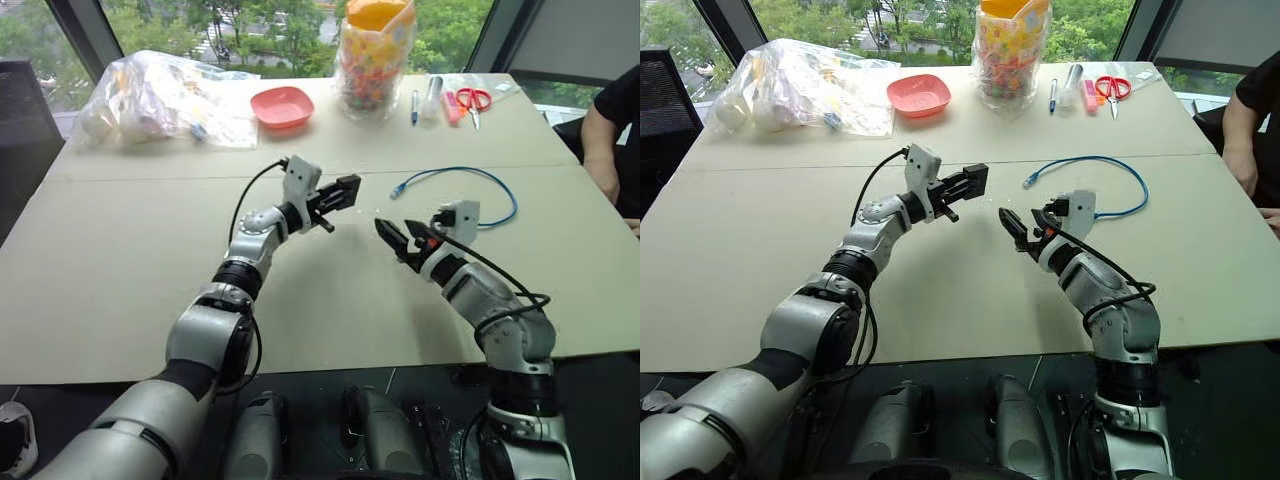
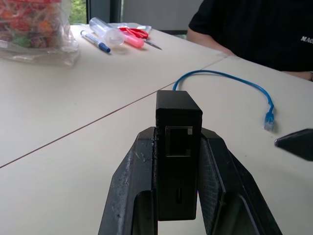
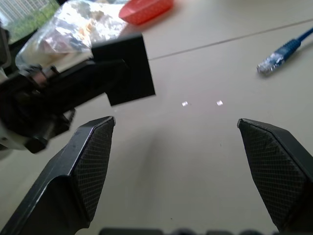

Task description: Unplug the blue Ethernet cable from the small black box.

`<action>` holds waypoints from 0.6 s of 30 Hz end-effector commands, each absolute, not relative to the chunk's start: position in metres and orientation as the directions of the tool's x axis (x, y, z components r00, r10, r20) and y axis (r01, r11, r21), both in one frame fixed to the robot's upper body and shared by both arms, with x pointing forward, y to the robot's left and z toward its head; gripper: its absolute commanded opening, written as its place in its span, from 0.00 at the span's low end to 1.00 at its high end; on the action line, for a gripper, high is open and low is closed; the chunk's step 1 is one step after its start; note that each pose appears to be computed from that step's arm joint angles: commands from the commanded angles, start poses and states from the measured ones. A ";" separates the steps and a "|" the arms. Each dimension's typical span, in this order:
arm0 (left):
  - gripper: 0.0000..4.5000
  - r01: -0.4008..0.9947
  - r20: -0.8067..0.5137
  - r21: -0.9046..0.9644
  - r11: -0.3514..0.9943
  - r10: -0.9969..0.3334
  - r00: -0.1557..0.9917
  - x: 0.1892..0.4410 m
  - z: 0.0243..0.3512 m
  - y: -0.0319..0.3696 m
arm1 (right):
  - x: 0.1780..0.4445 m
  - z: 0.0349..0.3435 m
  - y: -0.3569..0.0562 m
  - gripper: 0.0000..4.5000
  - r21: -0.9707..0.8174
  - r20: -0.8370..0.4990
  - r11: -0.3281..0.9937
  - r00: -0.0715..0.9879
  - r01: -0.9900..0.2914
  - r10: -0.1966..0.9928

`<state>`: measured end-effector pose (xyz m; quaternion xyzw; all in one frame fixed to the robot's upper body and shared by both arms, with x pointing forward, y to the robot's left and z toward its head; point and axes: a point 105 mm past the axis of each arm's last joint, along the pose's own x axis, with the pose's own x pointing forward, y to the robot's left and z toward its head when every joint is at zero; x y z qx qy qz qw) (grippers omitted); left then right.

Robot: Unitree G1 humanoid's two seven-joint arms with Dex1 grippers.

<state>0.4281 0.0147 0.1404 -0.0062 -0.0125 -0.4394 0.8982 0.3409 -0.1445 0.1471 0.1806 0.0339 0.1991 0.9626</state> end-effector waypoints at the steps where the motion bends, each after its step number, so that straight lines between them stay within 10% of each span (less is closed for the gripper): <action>1: 0.50 0.799 0.035 0.053 0.599 -0.801 0.598 0.429 0.150 0.005 | 0.333 0.163 -0.155 0.94 0.354 0.077 0.872 0.940 -0.337 0.332; 6: 0.99 0.816 0.048 0.016 0.579 -0.815 0.577 0.431 0.158 0.014 | 0.326 0.156 -0.166 0.94 0.324 0.050 0.897 0.952 -0.301 0.301; 18: 0.99 0.890 0.019 -0.014 0.455 -0.890 0.456 0.380 0.186 0.097 | 0.286 0.151 -0.175 0.94 0.248 0.032 0.878 0.909 -0.410 0.416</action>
